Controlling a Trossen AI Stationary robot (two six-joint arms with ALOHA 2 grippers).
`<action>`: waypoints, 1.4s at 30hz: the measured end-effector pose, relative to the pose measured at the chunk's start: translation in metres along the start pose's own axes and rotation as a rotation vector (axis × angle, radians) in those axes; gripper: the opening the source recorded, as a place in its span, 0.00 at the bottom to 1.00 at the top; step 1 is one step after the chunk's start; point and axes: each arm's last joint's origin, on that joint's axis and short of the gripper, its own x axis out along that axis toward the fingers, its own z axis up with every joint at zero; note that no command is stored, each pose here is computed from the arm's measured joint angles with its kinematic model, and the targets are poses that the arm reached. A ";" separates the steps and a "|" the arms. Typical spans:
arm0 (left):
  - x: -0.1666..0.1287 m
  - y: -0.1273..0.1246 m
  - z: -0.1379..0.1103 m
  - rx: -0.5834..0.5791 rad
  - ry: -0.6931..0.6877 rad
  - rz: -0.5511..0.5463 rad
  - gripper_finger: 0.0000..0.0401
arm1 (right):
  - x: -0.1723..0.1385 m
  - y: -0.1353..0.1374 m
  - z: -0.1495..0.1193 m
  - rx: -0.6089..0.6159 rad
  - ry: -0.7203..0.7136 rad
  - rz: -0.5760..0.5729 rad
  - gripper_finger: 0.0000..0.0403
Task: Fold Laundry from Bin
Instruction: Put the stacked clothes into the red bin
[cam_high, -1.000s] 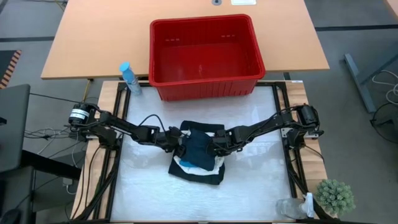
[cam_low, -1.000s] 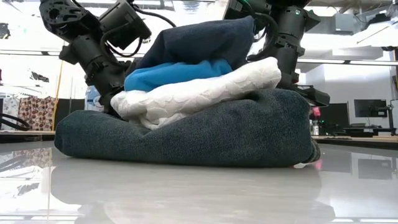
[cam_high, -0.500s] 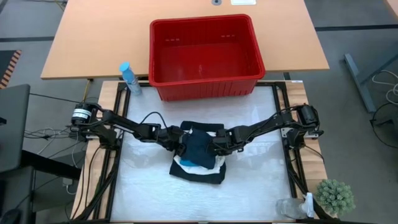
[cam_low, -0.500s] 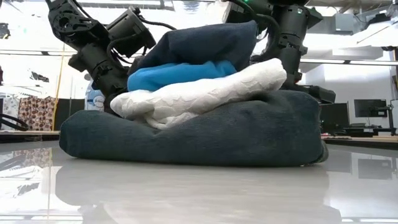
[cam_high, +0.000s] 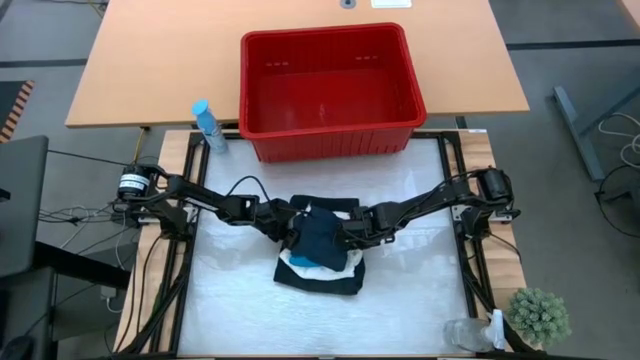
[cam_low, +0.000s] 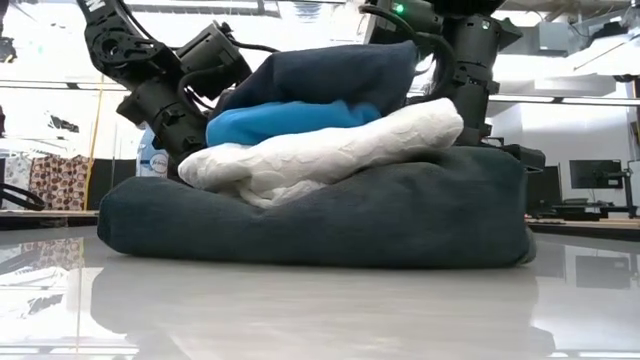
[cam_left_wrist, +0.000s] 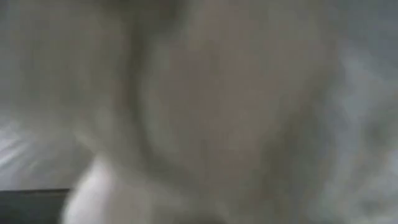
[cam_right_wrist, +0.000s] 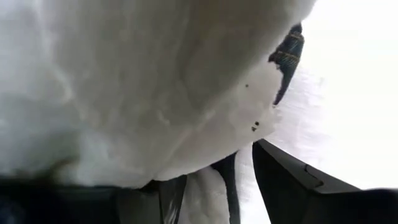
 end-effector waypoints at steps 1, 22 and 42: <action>0.002 0.000 0.000 -0.010 0.005 -0.014 0.53 | 0.002 -0.001 -0.001 -0.002 0.003 0.002 0.51; 0.010 -0.009 0.010 -0.256 -0.058 -0.192 0.29 | 0.022 0.006 0.003 -0.005 0.064 -0.001 0.07; -0.030 -0.032 0.023 -0.421 -0.192 -0.317 0.29 | -0.037 0.025 0.039 -0.131 0.029 -0.042 0.07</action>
